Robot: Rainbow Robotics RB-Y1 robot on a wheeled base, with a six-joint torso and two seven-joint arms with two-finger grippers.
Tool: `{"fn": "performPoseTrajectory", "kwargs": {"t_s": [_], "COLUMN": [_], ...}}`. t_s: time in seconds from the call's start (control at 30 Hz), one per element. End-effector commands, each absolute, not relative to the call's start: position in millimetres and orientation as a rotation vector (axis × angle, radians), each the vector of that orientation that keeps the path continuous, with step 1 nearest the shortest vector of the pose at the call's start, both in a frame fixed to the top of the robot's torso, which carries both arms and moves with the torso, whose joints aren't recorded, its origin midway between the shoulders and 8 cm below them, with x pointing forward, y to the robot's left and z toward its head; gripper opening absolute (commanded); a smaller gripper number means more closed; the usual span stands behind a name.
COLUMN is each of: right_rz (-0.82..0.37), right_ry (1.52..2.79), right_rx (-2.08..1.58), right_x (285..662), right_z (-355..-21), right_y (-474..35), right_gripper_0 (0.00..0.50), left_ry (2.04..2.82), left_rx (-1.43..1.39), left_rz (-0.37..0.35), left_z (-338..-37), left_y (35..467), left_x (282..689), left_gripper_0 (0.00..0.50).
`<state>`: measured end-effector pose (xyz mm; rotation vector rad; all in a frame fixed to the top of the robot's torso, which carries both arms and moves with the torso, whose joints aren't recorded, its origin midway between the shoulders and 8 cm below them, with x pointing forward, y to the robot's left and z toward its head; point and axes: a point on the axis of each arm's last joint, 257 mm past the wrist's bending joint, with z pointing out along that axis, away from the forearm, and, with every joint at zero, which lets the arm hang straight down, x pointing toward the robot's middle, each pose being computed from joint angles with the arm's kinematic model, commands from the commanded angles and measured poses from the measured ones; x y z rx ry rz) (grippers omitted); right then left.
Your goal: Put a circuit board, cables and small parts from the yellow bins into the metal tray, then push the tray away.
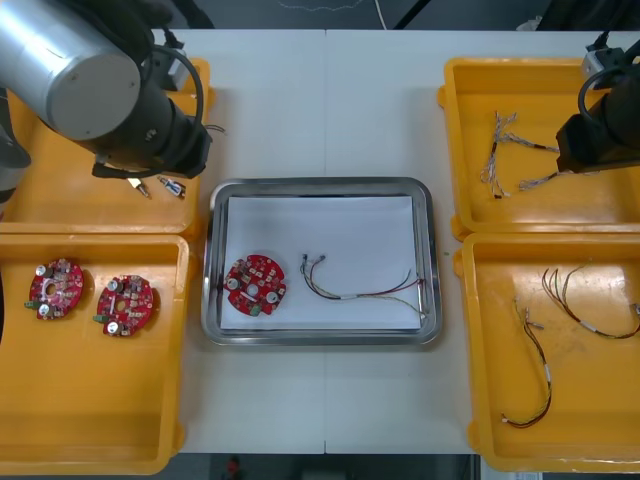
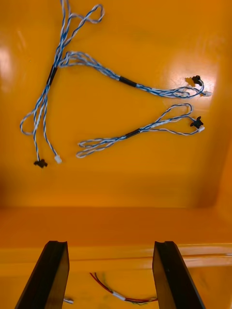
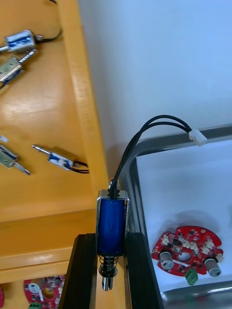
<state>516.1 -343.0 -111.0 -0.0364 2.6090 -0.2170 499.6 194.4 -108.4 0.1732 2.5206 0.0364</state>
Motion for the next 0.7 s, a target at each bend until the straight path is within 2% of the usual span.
{"fn": "performPoseTrajectory", "kwargs": {"t_s": [0.03,0.13,0.43,0.7], "right_rz": [-0.107,-0.060,-0.040,0.073], "right_ry": [2.571,2.585,2.562,2.530], "right_rx": [0.171,0.297,0.705,1.036], "right_x": [537.5,539.9,548.4,556.7], "right_z": [-76.4,-79.3,-84.4,-84.0], "right_y": [-342.7,-350.4,-365.0,-361.3], "right_gripper_0": [0.500,0.500,0.500,0.500], "left_ry": [2.508,2.514,2.530,2.539], "left_rx": [0.138,0.152,0.156,0.131], "left_rz": [0.002,0.023,0.027,-0.003], "left_z": [-126.3,-143.5,-185.0,-207.2], "left_y": [158.9,149.7,132.7,125.8], "left_x": [496.0,499.8,512.3,521.0], "left_gripper_0": [0.000,0.000,0.000,0.001]}}
